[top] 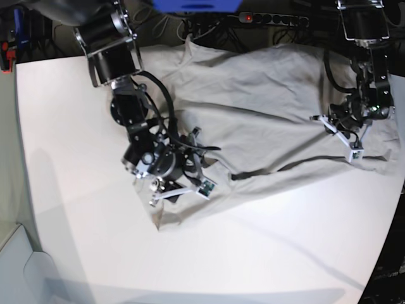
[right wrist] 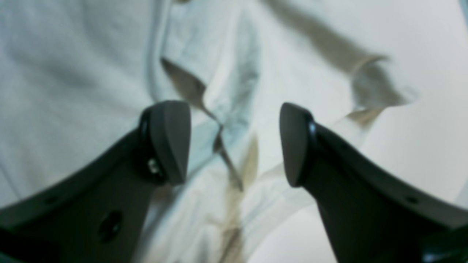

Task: Layout the t-shirt on the table in an organized manner, then fold the t-shirt properly
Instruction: 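Drag the shirt edge with the right gripper away from the left gripper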

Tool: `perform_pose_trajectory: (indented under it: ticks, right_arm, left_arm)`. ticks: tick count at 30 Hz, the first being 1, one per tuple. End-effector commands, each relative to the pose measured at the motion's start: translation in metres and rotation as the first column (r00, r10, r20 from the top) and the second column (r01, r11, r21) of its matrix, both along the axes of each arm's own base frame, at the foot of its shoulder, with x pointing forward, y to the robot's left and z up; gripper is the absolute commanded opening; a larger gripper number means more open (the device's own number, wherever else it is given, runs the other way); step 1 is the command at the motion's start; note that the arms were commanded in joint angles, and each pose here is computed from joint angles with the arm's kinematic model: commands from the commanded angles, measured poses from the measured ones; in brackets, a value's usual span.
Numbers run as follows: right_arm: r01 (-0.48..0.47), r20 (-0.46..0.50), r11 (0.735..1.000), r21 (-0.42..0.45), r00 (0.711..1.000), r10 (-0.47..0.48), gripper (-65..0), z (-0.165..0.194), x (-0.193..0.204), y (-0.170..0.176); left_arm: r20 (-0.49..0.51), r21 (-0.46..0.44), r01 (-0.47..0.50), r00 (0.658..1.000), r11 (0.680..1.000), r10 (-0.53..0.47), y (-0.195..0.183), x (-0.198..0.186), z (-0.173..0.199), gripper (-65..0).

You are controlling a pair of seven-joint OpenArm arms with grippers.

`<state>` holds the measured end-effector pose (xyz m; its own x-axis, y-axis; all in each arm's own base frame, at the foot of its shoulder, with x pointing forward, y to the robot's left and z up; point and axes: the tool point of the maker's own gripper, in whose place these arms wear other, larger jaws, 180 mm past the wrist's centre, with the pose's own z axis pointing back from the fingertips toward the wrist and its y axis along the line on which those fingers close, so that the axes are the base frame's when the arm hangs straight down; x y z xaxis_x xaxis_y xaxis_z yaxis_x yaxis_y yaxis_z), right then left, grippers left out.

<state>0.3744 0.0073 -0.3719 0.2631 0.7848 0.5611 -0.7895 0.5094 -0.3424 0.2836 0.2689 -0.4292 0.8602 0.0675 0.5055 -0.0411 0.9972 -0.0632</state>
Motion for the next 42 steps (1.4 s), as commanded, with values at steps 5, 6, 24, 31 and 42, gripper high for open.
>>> perform_pose_trajectory:
  ticks: [5, 6, 24, 31, 42]
  right_arm:
    - [0.011, -0.006, 1.0, -0.026, 1.0, -0.011, -26.6, -0.003, 0.013, -0.013]
    - [0.012, -0.009, 1.0, -0.028, 1.0, -0.012, -26.6, -0.005, 0.013, -0.014]
    - [0.066, -0.06, 0.997, 0.038, 0.996, -0.064, -43.3, -0.027, 0.021, -0.031]
    - [0.066, -0.017, 0.997, 0.042, 0.998, -0.066, -46.6, -0.012, 0.03, -0.032]
    - [0.061, 0.019, 0.997, 0.052, 0.998, -0.062, -63.4, 0.001, 0.035, -0.03]
  left_arm:
    - [0.003, 0.023, -0.008, 1.0, 1.0, 0.008, 0.008, 0.003, 0.006, -64.9]
    - [0.003, 0.023, -0.008, 1.0, 1.0, 0.008, 0.008, 0.003, 0.006, -64.9]
    - [0.017, 0.021, -0.009, 1.0, 1.0, 0.009, 0.007, 0.009, 0.01, -64.9]
    - [0.022, 0.021, -0.008, 1.0, 1.0, 0.007, 0.007, 0.012, 0.011, -64.9]
    - [0.022, 0.021, -0.008, 1.0, 1.0, 0.007, 0.007, 0.012, 0.011, -64.9]
